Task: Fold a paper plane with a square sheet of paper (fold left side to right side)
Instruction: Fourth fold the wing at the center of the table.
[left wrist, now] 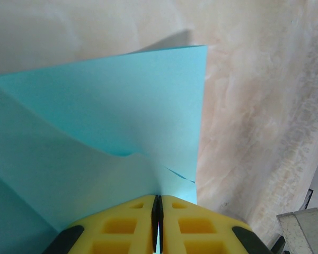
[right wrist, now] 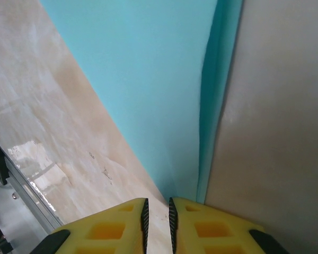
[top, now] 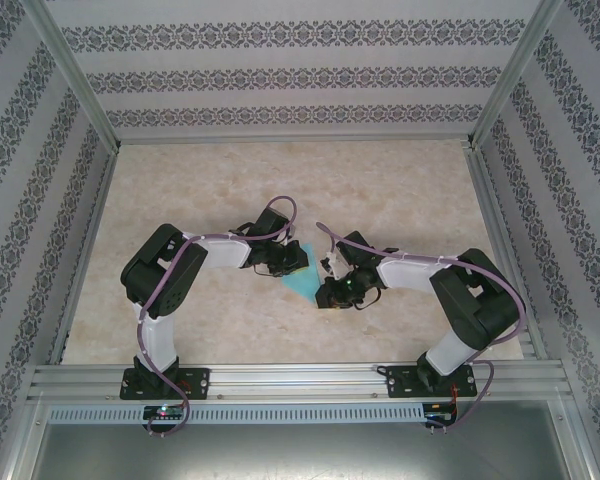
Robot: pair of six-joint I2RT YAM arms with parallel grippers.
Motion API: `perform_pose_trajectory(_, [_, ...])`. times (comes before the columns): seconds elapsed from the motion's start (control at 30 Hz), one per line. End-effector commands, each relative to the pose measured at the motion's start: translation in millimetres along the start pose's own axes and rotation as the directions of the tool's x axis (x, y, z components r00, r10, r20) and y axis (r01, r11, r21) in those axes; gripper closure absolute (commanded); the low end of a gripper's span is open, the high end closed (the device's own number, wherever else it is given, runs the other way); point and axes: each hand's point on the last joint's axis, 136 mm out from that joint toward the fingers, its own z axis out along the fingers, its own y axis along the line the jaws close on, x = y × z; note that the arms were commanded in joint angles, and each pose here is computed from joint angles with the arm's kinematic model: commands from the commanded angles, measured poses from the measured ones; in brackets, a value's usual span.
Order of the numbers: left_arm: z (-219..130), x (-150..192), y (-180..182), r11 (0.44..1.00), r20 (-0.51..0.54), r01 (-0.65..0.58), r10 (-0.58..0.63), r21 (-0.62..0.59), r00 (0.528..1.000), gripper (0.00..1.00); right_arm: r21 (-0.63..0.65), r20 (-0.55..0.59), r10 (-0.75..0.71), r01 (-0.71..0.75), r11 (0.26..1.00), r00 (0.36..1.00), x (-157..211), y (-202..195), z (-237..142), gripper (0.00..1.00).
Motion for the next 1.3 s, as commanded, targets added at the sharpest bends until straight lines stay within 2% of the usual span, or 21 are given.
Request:
perform_pose_trajectory(0.0, [11,22,51,0.983,-0.052,0.032,-0.042,-0.182,0.998,0.86,0.112,-0.106,0.071,-0.059,0.992,0.992,38,-24,0,0.79])
perform_pose_trajectory(0.07, [11,22,52,0.982,-0.053,0.034,-0.044,-0.183,0.998,0.86,0.113,-0.111,0.076,-0.063,0.992,0.991,41,-25,-1,0.81])
perform_pose_trajectory(0.27, [11,21,50,0.983,-0.053,0.031,-0.041,-0.178,0.998,0.86,0.076,-0.094,0.065,-0.058,0.995,0.993,41,-12,-13,0.96])
perform_pose_trajectory(0.37, [11,20,48,0.985,-0.052,0.029,-0.039,-0.173,0.998,0.86,0.007,-0.005,0.032,-0.032,0.999,0.999,24,9,-28,1.00])
perform_pose_trajectory(0.5, [11,19,45,0.985,-0.051,0.025,-0.034,-0.168,0.998,0.86,-0.069,0.092,0.030,-0.024,0.997,0.995,-5,26,-37,1.00])
perform_pose_trajectory(0.83, [11,18,42,0.987,-0.050,0.028,-0.036,-0.156,0.998,0.86,0.006,0.095,0.087,-0.088,0.996,0.992,-36,2,-9,1.00])
perform_pose_trajectory(1.1, [4,9,22,0.993,-0.035,-0.015,0.011,-0.116,0.999,0.85,0.123,0.037,0.149,-0.152,0.981,0.988,-17,-29,0,1.00])
perform_pose_trajectory(1.27, [-15,-8,-13,0.991,0.026,-0.118,0.119,-0.057,0.992,0.77,0.192,0.011,0.173,-0.172,0.966,0.985,-2,-44,0,1.00])
